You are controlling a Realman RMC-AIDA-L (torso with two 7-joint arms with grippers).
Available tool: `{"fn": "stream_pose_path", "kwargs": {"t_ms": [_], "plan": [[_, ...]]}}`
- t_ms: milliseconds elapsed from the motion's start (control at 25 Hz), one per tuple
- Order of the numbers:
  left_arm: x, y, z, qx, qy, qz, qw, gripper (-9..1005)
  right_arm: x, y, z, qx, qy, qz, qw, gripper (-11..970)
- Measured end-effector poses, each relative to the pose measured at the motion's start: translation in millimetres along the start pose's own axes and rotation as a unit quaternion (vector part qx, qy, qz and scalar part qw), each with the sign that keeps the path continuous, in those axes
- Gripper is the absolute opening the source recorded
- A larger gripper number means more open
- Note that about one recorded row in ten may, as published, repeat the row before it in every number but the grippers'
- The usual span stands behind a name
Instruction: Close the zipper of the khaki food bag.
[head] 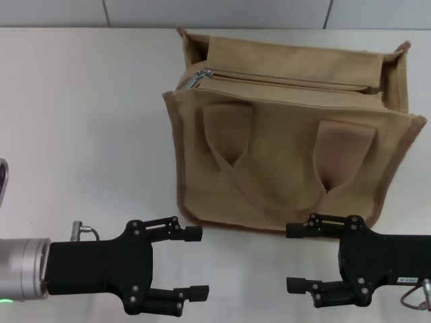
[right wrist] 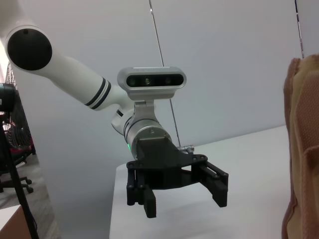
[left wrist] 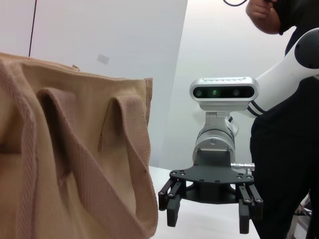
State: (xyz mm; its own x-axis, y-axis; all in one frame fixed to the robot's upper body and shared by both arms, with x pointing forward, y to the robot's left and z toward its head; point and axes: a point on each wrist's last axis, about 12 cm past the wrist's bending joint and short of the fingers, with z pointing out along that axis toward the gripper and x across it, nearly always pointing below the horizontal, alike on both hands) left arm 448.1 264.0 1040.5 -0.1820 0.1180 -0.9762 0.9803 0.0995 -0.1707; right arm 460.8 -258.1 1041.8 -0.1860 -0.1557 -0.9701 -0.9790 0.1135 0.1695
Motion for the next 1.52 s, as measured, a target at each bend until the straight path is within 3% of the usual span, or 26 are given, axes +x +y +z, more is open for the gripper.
{"fn": "stream_pose_path", "kwargs": {"t_ms": [720,920,1200,1320,1480,1520], "plan": [[-0.2,-0.2,-0.7,-0.001,-0.002,0.003,1.000,821,-0.1,0.1,0.5,0.002,-0.003,0.000,1.000,782],[-10.4,0.7,6.5,-0.018,-0.062,0.013,0.998,818,-0.2,-0.2,0.3,0.004,-0.004,0.000,1.000,782],[-43.5,6.8,9.5,-0.043,-0.227,0.052,0.972,814,-0.8,-0.6,1.1,0.005,-0.007,0.000,1.000,783],[-53.4,12.9,1.6,-0.093,-0.287,0.068,0.951,813,-0.9,-0.6,1.1,0.005,-0.007,0.000,1.000,783],[-56.5,25.8,-9.9,-0.180,-0.322,0.070,0.927,811,-1.4,-0.2,1.1,0.003,-0.009,0.000,1.000,783],[-56.5,25.8,-9.9,-0.180,-0.322,0.070,0.927,810,-1.4,-0.1,1.1,0.003,-0.009,0.000,1.000,783]]}}
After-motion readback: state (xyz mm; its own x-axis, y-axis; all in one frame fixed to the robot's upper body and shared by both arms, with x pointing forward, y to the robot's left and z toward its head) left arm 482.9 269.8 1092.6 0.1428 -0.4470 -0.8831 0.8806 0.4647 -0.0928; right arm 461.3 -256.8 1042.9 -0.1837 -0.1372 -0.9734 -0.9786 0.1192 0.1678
